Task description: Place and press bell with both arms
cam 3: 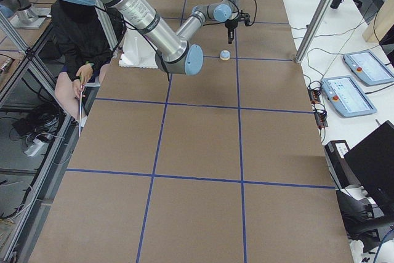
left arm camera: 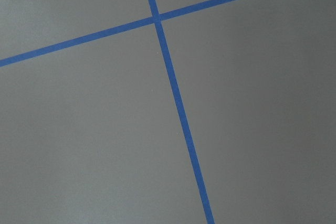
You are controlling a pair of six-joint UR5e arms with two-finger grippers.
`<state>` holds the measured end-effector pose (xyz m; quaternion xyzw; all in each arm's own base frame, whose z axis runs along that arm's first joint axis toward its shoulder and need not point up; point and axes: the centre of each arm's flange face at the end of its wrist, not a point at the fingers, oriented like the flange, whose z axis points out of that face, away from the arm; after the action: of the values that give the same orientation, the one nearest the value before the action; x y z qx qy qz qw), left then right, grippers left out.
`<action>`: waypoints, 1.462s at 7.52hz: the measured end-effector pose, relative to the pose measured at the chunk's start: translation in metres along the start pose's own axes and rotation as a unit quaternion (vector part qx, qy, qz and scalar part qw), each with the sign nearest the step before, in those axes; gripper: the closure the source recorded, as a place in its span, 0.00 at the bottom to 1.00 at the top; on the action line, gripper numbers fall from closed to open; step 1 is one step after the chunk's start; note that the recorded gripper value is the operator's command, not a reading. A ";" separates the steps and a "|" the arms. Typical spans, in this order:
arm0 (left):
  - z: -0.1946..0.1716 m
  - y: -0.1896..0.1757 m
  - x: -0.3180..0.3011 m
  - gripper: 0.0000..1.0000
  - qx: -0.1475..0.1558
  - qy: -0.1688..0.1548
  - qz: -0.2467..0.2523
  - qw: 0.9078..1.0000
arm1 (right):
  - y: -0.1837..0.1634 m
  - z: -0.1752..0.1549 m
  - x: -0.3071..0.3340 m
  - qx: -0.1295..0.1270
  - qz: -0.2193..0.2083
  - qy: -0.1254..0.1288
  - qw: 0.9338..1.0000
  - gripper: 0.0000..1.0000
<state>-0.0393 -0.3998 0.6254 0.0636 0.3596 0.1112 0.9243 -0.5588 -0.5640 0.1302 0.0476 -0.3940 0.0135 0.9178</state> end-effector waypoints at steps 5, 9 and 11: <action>0.001 0.003 -0.005 0.00 0.000 -0.001 -0.017 1.000 | -0.072 -0.083 0.197 0.008 -0.039 0.010 0.999 0.00; -0.025 0.012 -0.025 0.00 0.014 0.010 -0.068 0.998 | -0.098 -0.145 0.440 -0.007 -0.113 0.013 0.994 0.00; -0.033 0.008 -0.029 0.00 0.012 0.015 -0.087 0.996 | -0.078 -0.155 0.567 -0.016 -0.132 0.009 0.991 0.00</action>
<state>-0.0840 -0.3982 0.6218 0.0411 0.3792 0.0273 0.9240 -0.0515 -0.6334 0.4284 0.0839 -0.3761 -0.1137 0.9158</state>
